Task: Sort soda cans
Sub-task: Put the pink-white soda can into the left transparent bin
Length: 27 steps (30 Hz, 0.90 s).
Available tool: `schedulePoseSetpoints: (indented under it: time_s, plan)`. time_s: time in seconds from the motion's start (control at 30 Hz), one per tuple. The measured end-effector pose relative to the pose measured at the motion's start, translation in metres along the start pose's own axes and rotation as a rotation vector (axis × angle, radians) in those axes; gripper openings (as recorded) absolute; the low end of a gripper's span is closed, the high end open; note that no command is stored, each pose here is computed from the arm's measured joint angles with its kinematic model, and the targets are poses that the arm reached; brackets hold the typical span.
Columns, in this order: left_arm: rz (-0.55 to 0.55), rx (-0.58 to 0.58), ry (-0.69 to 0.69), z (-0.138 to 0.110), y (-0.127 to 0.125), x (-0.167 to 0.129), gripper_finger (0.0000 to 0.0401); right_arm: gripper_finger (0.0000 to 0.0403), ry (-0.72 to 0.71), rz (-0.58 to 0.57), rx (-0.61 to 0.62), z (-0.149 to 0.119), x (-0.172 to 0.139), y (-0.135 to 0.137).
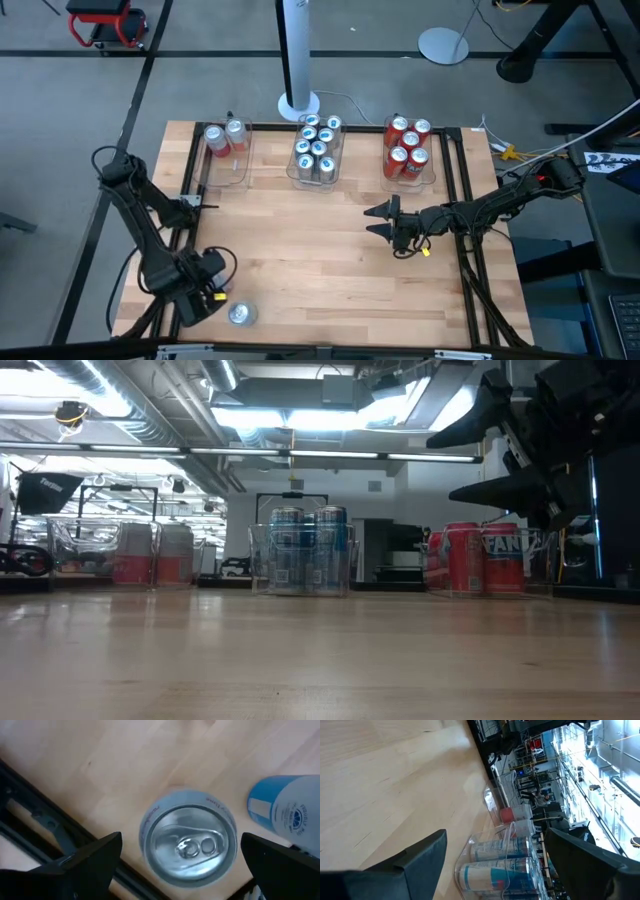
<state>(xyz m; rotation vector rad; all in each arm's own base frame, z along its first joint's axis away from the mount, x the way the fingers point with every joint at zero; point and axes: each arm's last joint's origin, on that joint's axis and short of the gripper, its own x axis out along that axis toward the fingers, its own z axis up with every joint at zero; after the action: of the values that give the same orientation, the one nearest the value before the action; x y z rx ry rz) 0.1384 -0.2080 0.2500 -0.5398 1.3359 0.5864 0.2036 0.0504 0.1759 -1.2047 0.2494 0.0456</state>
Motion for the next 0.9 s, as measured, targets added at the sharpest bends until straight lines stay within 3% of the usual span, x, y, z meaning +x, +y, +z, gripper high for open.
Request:
schedulePoseSetpoints:
  time_s: [0.37, 0.67, 0.9]
  plan:
    - [0.016, -0.016, 0.005, -0.003, 0.005, 0.027, 0.0388, 0.0335, 0.0, 0.001, 0.0, 0.0, 0.0, 0.0]
    - [0.0, -0.01, 0.044, -0.004, 0.004, 0.029, 0.0287, 0.0335, 0.0, 0.001, 0.0, 0.0, 0.0, 0.0]
    - [0.008, 0.024, 0.047, 0.0, 0.003, 0.023, 0.0287, 0.0335, 0.0, 0.001, 0.0, 0.0, 0.0, 0.0]
